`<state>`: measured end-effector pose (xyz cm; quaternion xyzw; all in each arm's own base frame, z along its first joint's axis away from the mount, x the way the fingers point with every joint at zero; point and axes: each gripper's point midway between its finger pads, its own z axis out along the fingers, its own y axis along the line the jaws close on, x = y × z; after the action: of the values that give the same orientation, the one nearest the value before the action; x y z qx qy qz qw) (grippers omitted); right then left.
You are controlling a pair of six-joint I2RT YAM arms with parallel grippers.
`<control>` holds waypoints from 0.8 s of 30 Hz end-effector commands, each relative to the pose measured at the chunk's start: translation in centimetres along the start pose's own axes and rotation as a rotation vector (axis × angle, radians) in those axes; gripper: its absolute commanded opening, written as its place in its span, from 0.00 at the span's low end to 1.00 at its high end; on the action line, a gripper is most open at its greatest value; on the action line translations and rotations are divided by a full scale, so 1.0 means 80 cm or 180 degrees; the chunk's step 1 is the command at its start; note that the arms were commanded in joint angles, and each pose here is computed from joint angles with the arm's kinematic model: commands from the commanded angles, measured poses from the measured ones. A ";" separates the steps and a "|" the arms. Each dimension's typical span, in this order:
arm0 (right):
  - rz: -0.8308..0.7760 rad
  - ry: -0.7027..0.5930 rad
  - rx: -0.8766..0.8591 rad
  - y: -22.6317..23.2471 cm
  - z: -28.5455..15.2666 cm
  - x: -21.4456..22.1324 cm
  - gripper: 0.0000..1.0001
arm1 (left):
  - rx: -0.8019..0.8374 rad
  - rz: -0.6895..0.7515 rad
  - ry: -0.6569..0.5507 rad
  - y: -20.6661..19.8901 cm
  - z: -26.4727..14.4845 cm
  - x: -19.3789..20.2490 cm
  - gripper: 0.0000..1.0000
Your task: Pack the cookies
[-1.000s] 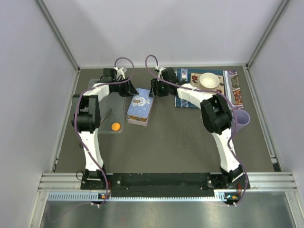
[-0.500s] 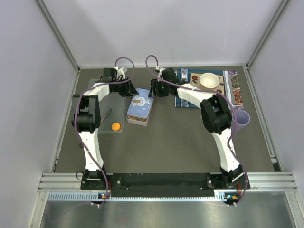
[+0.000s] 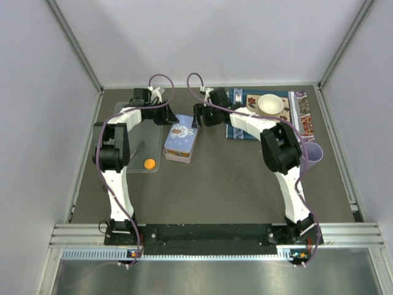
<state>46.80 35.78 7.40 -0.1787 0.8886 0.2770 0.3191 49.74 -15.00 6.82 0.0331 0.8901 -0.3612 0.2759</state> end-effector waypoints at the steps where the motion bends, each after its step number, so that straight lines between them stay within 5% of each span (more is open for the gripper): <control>1: -0.0298 -0.0329 -0.0074 0.017 -0.035 -0.060 0.76 | -0.0135 0.0052 0.0125 0.002 -0.007 0.021 0.43; 24: -0.0497 -0.0258 -0.0549 0.025 0.008 -0.062 0.76 | -0.0218 -0.0011 0.0113 0.005 -0.011 0.026 0.42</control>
<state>48.83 37.93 10.63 -0.2495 0.8434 0.3266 0.3461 48.45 -14.69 6.80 0.0340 0.8947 -0.3522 0.2727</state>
